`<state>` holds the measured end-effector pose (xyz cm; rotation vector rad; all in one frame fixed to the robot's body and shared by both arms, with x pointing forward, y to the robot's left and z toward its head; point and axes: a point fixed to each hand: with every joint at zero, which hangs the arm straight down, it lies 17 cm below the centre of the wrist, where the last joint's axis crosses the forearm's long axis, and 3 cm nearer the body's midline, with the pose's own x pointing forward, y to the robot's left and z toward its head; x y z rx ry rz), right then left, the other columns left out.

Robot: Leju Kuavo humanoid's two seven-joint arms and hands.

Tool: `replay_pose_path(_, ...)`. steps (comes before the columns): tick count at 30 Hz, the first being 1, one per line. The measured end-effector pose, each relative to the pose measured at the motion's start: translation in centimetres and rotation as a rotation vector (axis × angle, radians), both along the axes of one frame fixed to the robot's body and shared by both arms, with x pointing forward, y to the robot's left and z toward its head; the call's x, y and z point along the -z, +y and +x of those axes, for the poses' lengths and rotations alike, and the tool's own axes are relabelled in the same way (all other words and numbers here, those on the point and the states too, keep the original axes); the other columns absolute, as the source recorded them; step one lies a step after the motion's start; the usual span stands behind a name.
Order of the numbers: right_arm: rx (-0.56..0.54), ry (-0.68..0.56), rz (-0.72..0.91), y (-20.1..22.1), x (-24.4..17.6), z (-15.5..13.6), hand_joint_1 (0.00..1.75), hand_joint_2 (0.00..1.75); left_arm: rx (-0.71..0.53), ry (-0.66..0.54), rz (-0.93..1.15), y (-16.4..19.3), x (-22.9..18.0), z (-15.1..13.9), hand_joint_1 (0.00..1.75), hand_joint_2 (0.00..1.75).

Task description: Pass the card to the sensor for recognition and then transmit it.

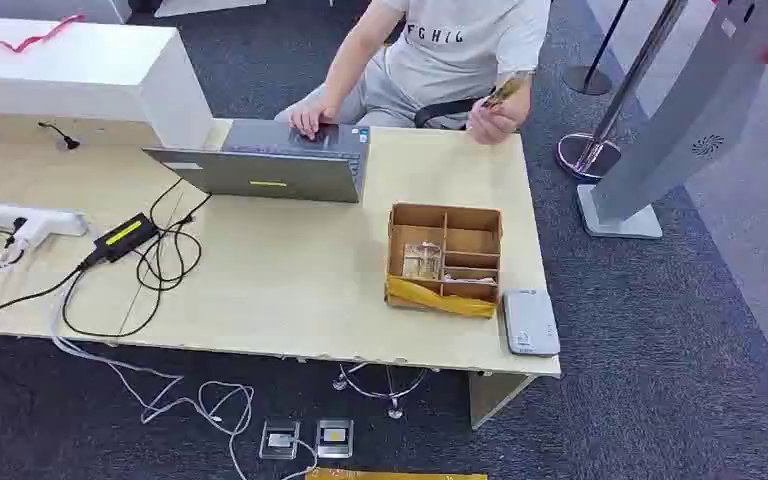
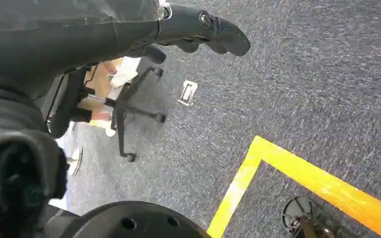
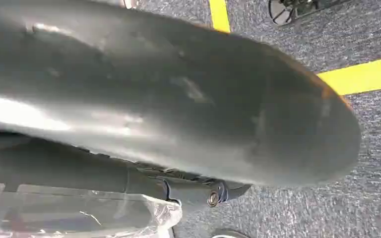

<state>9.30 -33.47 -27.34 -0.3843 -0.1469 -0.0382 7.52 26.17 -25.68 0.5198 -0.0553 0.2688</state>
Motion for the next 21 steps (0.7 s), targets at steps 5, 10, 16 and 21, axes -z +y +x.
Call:
replay_pose_path(5, 0.013, 0.011, 0.006, 0.1, 0.0, -0.2, 0.00, 1.75, 0.006, -0.005, 0.000, 0.0, 0.0, 0.1, 0.00, 0.00)
replay_pose_path(10, 0.071, 0.009, 0.040, 0.2, 0.2, -0.5, 0.00, 1.75, 0.014, -0.008, 0.000, 0.0, 0.0, 0.2, 0.00, 0.00)
replay_pose_path(16, 0.138, -0.089, -0.029, -4.7, -0.5, 0.9, 0.00, 1.75, 0.015, -0.008, 0.002, 0.2, 0.0, 0.2, 0.00, 0.00)
replay_pose_path(21, 0.323, -0.321, -0.224, -17.6, -4.6, 4.1, 0.00, 1.75, 0.017, -0.023, 0.011, 0.5, 0.0, 0.4, 0.00, 0.00)
